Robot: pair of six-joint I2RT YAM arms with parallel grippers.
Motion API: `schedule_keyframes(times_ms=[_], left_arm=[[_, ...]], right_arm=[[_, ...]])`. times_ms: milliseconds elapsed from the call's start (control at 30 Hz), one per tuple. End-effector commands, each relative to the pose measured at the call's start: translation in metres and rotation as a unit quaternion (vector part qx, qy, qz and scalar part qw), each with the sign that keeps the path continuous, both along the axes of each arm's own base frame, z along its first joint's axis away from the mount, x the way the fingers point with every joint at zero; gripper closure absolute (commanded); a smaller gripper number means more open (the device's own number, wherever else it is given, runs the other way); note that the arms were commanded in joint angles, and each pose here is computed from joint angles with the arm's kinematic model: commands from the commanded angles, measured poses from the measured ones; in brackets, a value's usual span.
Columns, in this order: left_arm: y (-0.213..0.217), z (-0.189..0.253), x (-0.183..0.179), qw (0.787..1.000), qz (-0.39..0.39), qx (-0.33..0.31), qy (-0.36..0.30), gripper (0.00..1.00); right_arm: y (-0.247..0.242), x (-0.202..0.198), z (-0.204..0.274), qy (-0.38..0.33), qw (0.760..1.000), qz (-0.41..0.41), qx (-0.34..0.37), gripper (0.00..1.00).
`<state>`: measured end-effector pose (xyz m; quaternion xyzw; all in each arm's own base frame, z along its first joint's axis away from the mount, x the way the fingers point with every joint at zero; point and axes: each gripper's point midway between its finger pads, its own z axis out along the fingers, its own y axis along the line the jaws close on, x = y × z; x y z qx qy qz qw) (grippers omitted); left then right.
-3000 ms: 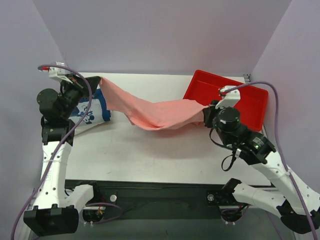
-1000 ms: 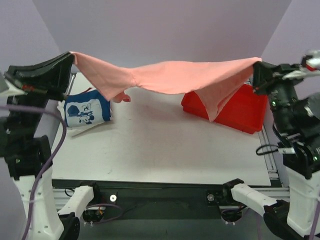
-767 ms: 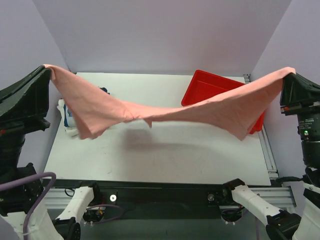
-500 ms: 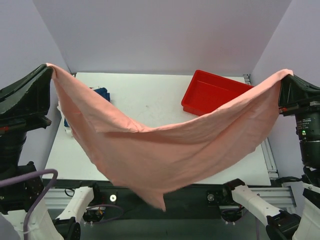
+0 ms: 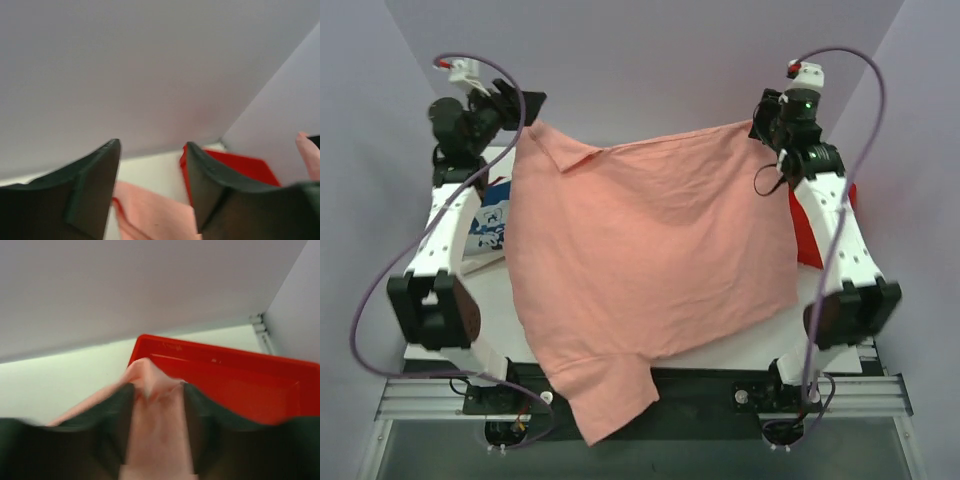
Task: Fold and stack the t-shirts
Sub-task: Flatten out the tshirt
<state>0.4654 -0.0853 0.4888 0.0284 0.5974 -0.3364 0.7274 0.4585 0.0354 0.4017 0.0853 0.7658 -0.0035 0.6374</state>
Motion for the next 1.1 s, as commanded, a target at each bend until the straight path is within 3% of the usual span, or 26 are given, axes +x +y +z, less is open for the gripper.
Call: schedule_keyframes(times_ms=[0,33,67,167,333,400,433,467,533,567,767,900,1067], left_arm=[[-0.018,-0.064,0.055,0.997,-0.035,-0.007,0.066,0.25],[-0.020,-0.073,0.059,0.997,-0.038,-0.008,0.071,0.13],[-0.035,-0.080,0.061,0.996,-0.049,-0.005,0.068,0.07],[-0.042,-0.096,0.056,0.996,-0.042,0.008,0.072,0.02],[-0.055,-0.124,0.036,0.993,0.016,0.071,0.095,0.03],[-0.063,-0.141,0.017,0.988,0.045,0.090,0.117,0.03],[-0.064,-0.139,0.004,0.987,0.053,0.100,0.113,0.03],[-0.073,-0.166,-0.007,0.983,0.050,0.112,0.138,0.03],[-0.071,-0.177,-0.024,0.978,0.080,0.124,0.146,0.03],[-0.063,-0.205,-0.032,0.968,0.113,0.138,0.175,0.03],[-0.100,-0.288,-0.090,0.948,0.088,0.170,0.253,0.03],[-0.111,-0.348,-0.114,0.927,0.057,0.186,0.320,0.03],[-0.115,-0.396,-0.135,0.909,0.023,0.200,0.366,0.03]], right_arm=[[-0.020,0.054,-0.037,0.045,0.998,-0.016,0.036,0.45],[-0.022,0.063,-0.049,0.062,0.997,-0.005,0.047,0.32],[-0.022,0.073,-0.070,0.088,0.995,-0.004,0.053,0.12],[-0.018,0.075,-0.089,0.107,0.993,0.003,0.054,0.00],[0.001,0.051,-0.109,0.109,0.991,0.033,0.064,0.00],[0.016,0.031,-0.094,0.085,0.993,0.052,0.063,0.00],[0.021,0.019,-0.116,0.107,0.991,0.057,0.059,0.00],[0.027,0.004,-0.100,0.082,0.993,0.066,0.059,0.00],[0.049,-0.017,-0.109,0.086,0.990,0.089,0.061,0.00],[0.054,-0.034,-0.117,0.089,0.989,0.097,0.063,0.00],[0.103,-0.097,-0.166,0.110,0.977,0.153,0.103,0.00],[0.107,-0.132,-0.237,0.173,0.969,0.141,0.110,0.00],[0.113,-0.148,-0.288,0.229,0.959,0.131,0.103,0.00]])
